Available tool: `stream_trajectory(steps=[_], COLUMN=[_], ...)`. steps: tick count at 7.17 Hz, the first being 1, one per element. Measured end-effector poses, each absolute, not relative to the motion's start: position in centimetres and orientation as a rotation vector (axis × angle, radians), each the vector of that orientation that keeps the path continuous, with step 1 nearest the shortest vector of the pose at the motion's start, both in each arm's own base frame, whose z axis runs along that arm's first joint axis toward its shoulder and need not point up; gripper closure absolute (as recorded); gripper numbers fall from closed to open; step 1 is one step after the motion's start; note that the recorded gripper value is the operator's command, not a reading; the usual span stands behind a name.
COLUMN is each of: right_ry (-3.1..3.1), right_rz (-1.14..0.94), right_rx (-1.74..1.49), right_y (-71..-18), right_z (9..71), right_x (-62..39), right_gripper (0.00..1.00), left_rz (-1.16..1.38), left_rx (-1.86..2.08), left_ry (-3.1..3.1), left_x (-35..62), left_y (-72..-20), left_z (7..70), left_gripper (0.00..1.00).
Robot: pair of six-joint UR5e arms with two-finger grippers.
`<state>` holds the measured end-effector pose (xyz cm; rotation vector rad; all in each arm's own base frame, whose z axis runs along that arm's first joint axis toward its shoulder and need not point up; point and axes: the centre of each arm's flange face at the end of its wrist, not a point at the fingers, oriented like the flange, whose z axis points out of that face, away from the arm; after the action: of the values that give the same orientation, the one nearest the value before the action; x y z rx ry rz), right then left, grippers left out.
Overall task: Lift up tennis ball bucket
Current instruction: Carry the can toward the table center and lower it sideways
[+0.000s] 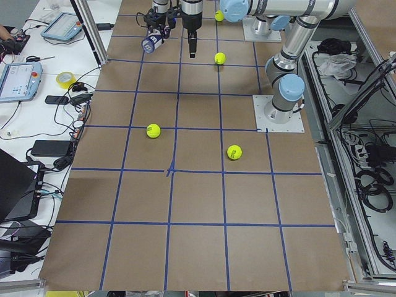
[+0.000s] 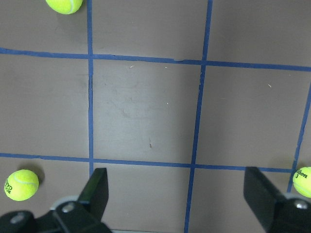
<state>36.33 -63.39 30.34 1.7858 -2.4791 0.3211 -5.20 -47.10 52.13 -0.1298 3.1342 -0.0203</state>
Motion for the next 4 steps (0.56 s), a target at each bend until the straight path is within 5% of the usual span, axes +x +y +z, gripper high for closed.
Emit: stream_trajectory(steps=[4], right_ry=[-2.06], right_rz=[0.326], right_rx=[2.179], right_y=[-58.3], right_z=[26.1], right_x=[46.5], right_gripper=[0.22], left_rz=[-0.018], left_rx=[-0.142], left_ry=[3.14], left_x=[-3.7], left_y=[-47.3], left_z=[52.0], left_gripper=[0.0])
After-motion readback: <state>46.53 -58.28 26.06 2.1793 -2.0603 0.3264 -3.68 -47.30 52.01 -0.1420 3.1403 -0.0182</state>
